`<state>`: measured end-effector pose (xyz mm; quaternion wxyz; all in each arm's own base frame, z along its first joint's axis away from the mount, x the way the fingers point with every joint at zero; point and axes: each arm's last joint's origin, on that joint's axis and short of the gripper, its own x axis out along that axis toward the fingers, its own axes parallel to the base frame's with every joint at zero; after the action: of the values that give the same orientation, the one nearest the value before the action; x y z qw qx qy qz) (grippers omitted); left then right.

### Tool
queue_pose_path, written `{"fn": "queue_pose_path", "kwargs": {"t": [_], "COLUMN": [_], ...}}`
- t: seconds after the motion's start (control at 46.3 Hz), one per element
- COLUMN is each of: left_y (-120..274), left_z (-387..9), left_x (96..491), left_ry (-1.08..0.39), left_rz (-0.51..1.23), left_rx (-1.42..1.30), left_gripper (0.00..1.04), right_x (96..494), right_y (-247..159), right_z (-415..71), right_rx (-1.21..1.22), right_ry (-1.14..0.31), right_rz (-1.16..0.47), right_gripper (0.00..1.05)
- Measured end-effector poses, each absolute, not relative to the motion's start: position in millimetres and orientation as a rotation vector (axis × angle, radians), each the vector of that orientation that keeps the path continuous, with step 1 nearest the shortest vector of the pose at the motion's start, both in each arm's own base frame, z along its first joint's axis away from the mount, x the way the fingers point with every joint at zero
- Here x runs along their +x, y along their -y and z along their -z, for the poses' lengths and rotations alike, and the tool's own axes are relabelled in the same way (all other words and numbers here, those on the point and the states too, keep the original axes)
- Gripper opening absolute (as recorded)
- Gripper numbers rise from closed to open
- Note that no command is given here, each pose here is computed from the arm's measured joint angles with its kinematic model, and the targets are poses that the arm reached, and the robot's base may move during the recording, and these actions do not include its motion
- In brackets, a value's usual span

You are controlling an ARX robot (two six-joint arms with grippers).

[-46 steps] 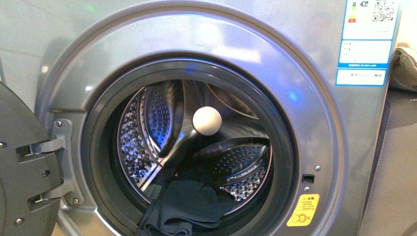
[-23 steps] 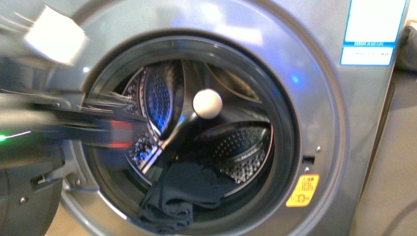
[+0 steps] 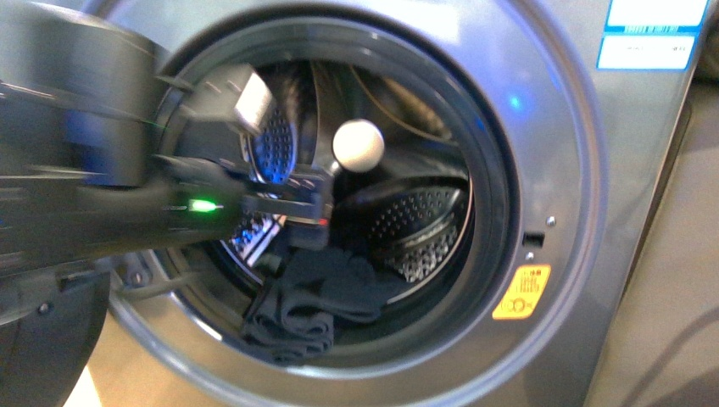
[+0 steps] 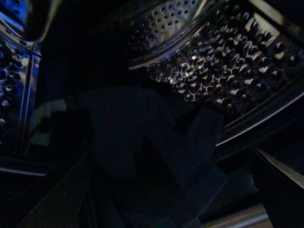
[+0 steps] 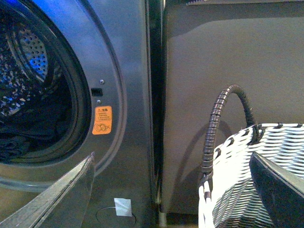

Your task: Collect clothes from washing machine

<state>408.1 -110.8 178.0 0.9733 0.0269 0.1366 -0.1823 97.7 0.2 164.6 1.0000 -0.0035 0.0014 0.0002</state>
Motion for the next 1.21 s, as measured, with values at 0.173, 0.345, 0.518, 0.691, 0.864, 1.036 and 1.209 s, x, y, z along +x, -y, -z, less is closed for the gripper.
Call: {"fn": "queue_pose_path", "kwargs": {"t": [0.173,0.345,0.518,0.691,0.864,1.036,1.209], "left_y": [120,130,138,141,138,133,133], "left_z": [-158,-146,-135,-122,-117,-114,-115], "left_x": [434,453,470,485,496,499,498], "left_ry": [-0.366,-0.41,-0.468,-0.582,-0.649,-0.698,-0.755], "left_rz": [0.41,0.446,0.475,0.435,0.364,0.295,0.304], "left_rx": [0.042,0.054,0.092,0.134,0.219,0.272,0.292], "left_gripper": [0.98,0.98,0.98,0.98,0.98,0.98,0.98], "right_x": [98,98,98,98,98,98,98], "right_y": [0,0,0,0,0,0,0], "right_z": [-165,-165,-165,-165,-165,-165,-165], "right_rx": [-0.007,-0.007,-0.007,-0.007,-0.007,-0.007,-0.007], "right_ry": [-0.003,-0.003,-0.003,-0.003,-0.003,-0.003,-0.003], "right_rz": [0.0,0.0,0.0,0.0,0.0,0.0,0.0], "right_gripper": [0.97,0.97,0.97,0.97,0.97,0.97,0.97]}}
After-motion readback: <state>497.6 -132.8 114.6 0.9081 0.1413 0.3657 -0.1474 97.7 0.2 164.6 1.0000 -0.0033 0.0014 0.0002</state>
